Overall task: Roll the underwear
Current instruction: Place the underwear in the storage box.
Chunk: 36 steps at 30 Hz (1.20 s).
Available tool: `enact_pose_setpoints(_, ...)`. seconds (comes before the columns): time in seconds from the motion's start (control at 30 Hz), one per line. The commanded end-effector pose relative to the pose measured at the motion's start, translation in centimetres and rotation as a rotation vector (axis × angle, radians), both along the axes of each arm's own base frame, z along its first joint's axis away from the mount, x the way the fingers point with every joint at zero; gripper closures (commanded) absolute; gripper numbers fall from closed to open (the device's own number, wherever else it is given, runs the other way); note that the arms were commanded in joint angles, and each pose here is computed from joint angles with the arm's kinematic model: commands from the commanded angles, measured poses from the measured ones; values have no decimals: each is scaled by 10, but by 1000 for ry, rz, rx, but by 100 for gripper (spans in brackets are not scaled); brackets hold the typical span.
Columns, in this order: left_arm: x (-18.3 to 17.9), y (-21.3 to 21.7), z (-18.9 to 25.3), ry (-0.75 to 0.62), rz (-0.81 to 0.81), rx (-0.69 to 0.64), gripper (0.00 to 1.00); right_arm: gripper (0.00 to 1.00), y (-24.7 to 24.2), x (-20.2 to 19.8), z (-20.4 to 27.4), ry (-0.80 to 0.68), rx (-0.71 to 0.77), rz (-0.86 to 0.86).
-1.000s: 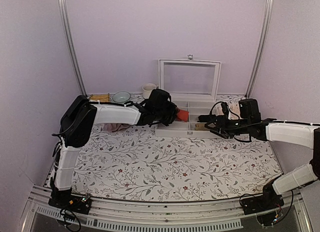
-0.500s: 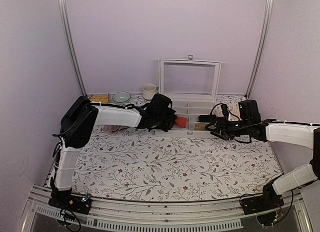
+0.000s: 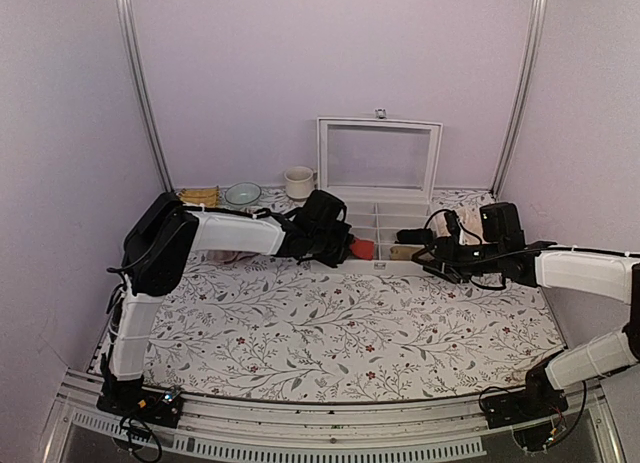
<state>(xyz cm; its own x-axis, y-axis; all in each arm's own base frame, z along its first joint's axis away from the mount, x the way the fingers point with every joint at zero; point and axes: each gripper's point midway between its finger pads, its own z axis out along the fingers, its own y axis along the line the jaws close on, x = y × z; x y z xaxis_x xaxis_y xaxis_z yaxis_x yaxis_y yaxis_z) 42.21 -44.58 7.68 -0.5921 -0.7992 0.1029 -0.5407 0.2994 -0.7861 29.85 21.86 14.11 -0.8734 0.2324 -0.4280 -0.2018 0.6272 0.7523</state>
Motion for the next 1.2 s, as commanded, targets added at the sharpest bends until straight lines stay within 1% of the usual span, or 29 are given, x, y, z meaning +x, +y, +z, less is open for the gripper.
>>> enact_pose_setpoints(0.0,-15,-4,-22,77,-6,22,100,48,-4,-4,20,-67,16,-10)
enact_pose_setpoints(0.73,-19,5,-58,247,15,-6,100,48,-7,-6,22,-73,20,-25)
enact_pose_setpoints(0.83,-19,4,-56,241,6,-6,100,48,-8,-6,21,-70,18,-26)
enact_pose_setpoints(0.93,-21,5,-53,243,4,-9,88,48,-7,-6,21,-69,18,-26)
enact_pose_setpoints(1.03,-23,6,-50,250,6,-12,80,48,-7,-5,21,-67,18,-25)
enact_pose_setpoints(1.07,-25,7,-50,256,5,-15,73,48,-7,-5,21,-68,18,-26)
enact_pose_setpoints(1.17,-26,6,-47,257,-4,-21,67,48,-7,-4,20,-67,18,-24)
